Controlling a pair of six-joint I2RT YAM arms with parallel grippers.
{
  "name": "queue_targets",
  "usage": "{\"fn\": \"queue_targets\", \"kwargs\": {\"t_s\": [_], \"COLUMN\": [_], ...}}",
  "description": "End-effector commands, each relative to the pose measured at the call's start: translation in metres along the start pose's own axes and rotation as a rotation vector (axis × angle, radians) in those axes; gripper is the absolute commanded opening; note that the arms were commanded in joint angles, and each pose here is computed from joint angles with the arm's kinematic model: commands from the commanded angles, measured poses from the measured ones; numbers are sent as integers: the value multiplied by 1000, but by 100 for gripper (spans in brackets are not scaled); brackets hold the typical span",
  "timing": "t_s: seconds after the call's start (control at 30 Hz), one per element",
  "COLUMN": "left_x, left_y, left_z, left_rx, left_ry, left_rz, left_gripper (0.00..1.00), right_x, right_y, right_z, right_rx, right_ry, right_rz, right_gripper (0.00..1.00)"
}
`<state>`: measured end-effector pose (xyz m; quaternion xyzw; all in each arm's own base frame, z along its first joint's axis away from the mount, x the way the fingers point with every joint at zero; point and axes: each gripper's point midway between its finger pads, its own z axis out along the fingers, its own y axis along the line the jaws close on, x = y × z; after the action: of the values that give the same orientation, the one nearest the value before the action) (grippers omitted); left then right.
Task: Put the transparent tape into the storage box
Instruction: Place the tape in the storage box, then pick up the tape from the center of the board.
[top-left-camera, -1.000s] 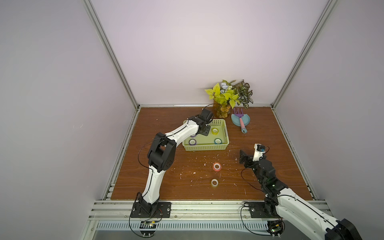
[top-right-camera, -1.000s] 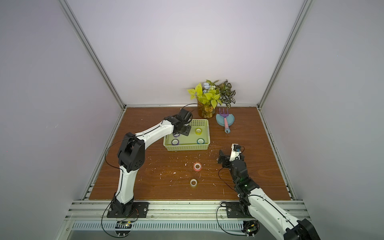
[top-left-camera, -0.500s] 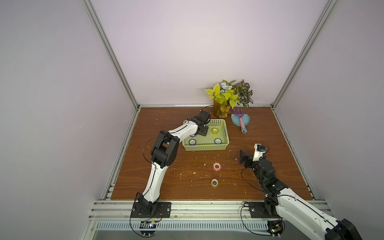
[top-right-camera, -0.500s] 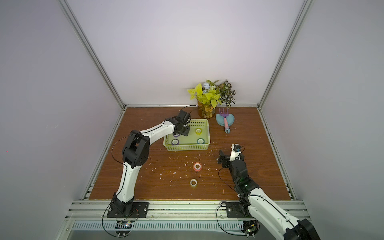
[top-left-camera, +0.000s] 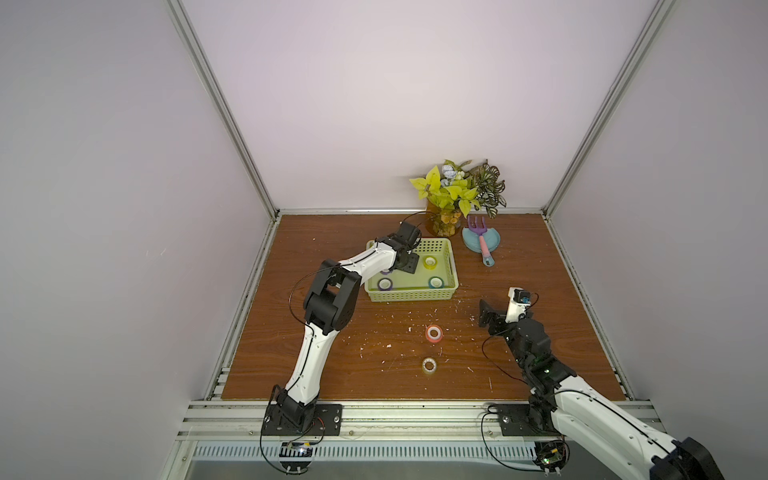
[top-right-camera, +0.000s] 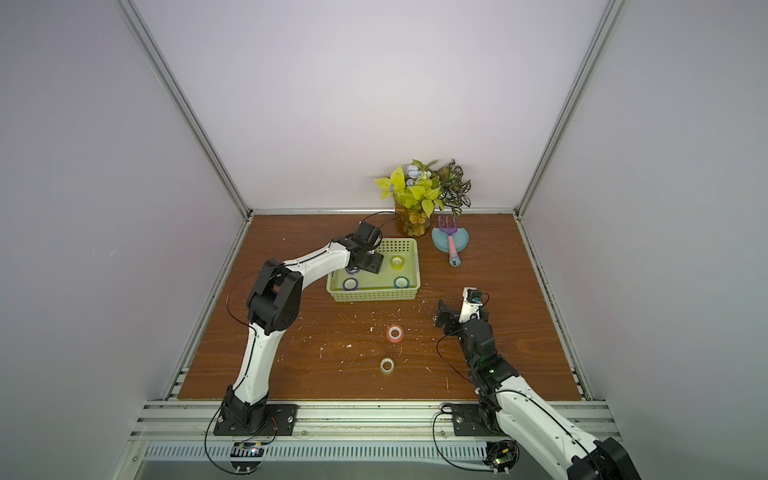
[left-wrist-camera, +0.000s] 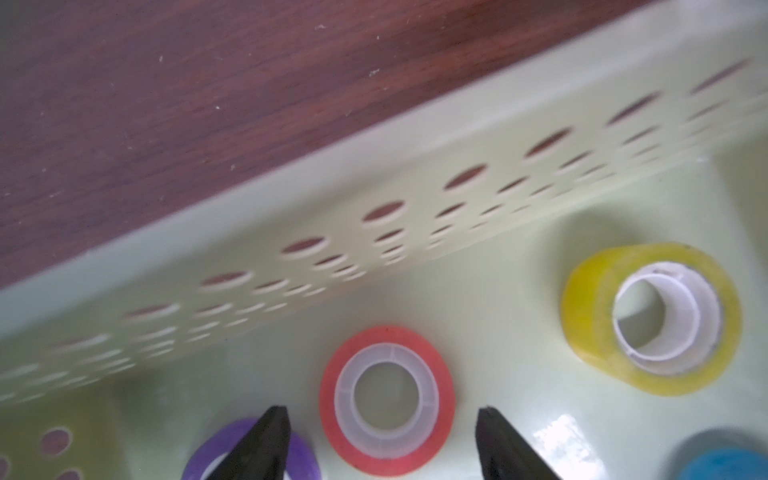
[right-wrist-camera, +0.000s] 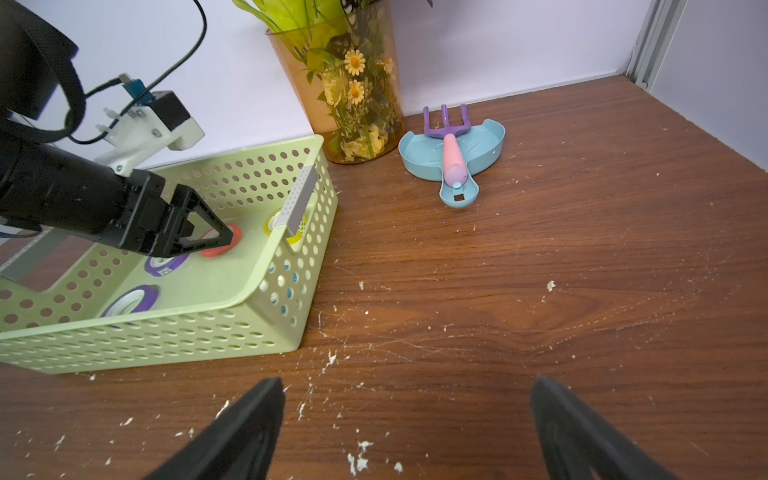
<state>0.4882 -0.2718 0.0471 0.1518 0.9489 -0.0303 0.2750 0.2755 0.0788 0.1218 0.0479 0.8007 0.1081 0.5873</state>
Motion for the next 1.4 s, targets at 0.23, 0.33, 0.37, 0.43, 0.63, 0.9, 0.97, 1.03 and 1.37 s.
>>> {"fn": "queue_targets", "kwargs": {"t_s": [0.23,0.33,0.37,0.43,0.63,0.9,0.97,1.03,1.37], "left_x": [-67,-73,-74,-68,-5,74,90,105,155], "left_y": [6,13,14,21,65,113,118,124,131], "left_z": [-99,-139,-152,-177,-214,-248,-247,-245,-233], "left_rx": [60,76,85,98,113,35,5,-24,-47], "left_ry": [-224,-315,-348,-415,-507,-634,-627,-626,-674], "left_rz": [-73,-102,-114,-144,-282,-347,-341,-348,-361], "left_gripper": [79,87,91,98,100,100,100,100,100], "right_x": [-7,-7,-7,-8,-5,13,19,26,66], "right_y": [9,18,21,28,55,93,103,116,155], "right_z": [5,8,9,10,9,2,-1,-5,-15], "right_rx": [-16,-45,-53,-78,-191,-329,-348,-368,-349], "right_ry": [27,69,83,112,233,432,482,529,697], "right_rz": [-5,-16,-17,-20,-23,-2,-11,-35,-189], "right_gripper": [99,99,99,99,99,98,97,97,99]}}
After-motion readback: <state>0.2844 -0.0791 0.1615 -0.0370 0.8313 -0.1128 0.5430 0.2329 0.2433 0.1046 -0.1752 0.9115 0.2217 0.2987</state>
